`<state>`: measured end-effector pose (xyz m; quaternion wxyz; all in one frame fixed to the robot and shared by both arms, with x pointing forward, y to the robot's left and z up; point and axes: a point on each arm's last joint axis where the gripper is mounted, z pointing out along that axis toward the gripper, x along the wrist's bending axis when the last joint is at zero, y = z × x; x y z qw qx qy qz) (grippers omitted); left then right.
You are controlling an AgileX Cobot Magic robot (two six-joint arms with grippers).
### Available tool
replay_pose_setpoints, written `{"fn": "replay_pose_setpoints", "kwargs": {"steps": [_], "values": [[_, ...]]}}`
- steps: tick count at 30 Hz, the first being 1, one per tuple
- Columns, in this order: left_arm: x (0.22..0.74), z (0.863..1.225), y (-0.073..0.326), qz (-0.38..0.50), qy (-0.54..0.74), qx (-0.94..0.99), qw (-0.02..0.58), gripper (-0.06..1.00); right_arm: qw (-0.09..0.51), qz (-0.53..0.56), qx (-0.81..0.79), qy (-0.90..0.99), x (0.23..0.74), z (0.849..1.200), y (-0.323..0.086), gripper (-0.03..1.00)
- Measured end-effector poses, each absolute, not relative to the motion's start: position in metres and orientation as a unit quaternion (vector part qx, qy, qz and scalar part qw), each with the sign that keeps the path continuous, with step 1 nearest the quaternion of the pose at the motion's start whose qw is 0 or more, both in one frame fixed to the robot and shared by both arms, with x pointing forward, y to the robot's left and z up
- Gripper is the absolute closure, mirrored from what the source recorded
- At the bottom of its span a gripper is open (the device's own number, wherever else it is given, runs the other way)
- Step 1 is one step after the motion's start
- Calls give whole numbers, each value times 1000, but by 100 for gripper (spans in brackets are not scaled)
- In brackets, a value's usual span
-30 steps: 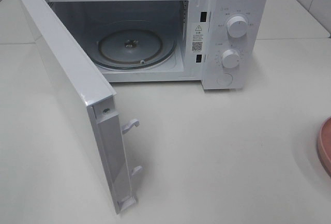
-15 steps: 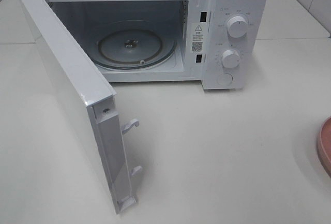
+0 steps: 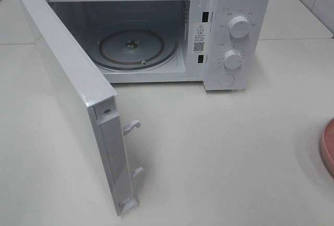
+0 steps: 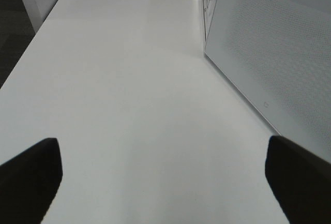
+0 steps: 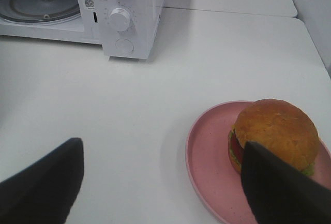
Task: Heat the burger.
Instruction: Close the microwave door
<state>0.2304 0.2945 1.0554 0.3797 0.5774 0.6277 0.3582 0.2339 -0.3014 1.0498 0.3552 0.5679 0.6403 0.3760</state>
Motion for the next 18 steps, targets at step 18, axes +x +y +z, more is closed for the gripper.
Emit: {"fn": "replay_pose_setpoints", "kwargs": {"steps": [18], "values": [[230, 1055, 294, 356, 628, 578, 382, -4, 355, 376, 568, 640, 234, 1050, -301, 23]]}}
